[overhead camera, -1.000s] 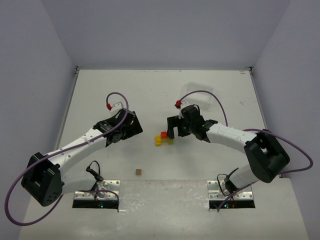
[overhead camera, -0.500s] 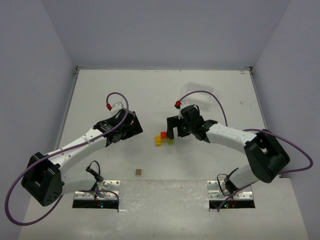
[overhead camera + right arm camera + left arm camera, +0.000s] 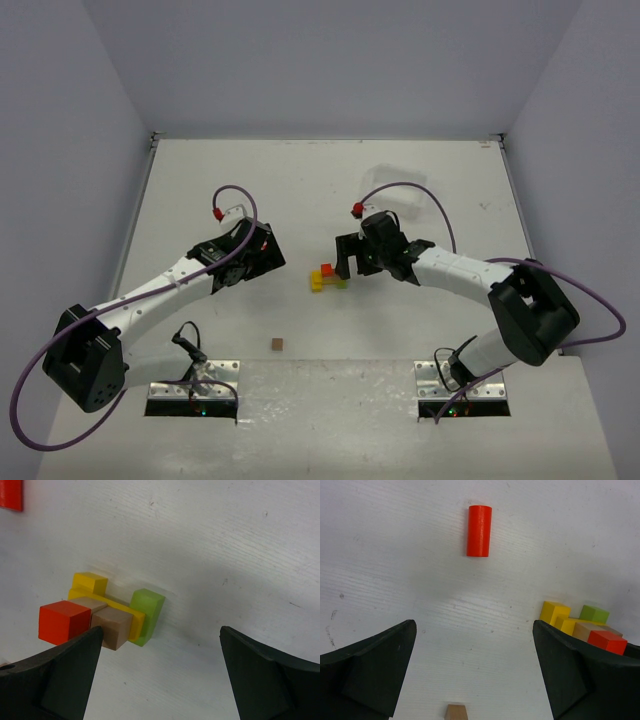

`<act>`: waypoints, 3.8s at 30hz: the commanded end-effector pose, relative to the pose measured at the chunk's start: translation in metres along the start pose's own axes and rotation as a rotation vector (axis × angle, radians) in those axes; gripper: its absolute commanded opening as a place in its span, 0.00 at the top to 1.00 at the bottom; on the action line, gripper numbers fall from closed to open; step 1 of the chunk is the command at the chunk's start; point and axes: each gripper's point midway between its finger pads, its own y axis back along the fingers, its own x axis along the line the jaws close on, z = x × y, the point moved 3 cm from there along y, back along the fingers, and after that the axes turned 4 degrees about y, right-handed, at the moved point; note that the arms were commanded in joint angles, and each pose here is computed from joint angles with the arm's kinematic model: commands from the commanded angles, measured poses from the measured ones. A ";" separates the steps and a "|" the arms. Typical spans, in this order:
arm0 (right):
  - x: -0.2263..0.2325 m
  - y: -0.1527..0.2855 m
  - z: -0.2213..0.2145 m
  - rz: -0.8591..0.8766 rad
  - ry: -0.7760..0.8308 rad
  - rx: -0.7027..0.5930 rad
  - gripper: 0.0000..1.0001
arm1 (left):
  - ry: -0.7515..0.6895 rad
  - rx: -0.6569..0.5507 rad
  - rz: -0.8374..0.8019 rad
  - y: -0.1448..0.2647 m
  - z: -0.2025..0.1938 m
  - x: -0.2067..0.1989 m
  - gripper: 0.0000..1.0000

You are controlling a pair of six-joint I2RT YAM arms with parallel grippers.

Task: Build the wood block tower

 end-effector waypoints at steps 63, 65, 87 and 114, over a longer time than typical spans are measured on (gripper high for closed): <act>0.231 -0.019 -0.102 0.613 0.977 -0.189 0.32 | 0.095 -0.093 0.029 0.007 -0.007 0.052 0.00; 0.229 -0.021 -0.102 0.603 0.976 -0.187 0.40 | 0.095 -0.093 0.029 0.007 -0.007 0.052 0.00; 0.214 0.039 -0.029 0.629 0.974 -0.373 0.99 | 0.081 -0.095 0.000 0.011 -0.002 0.044 0.00; 0.042 0.086 0.091 0.517 1.135 -0.394 0.96 | -0.065 -0.124 -0.174 0.011 0.028 -0.011 0.00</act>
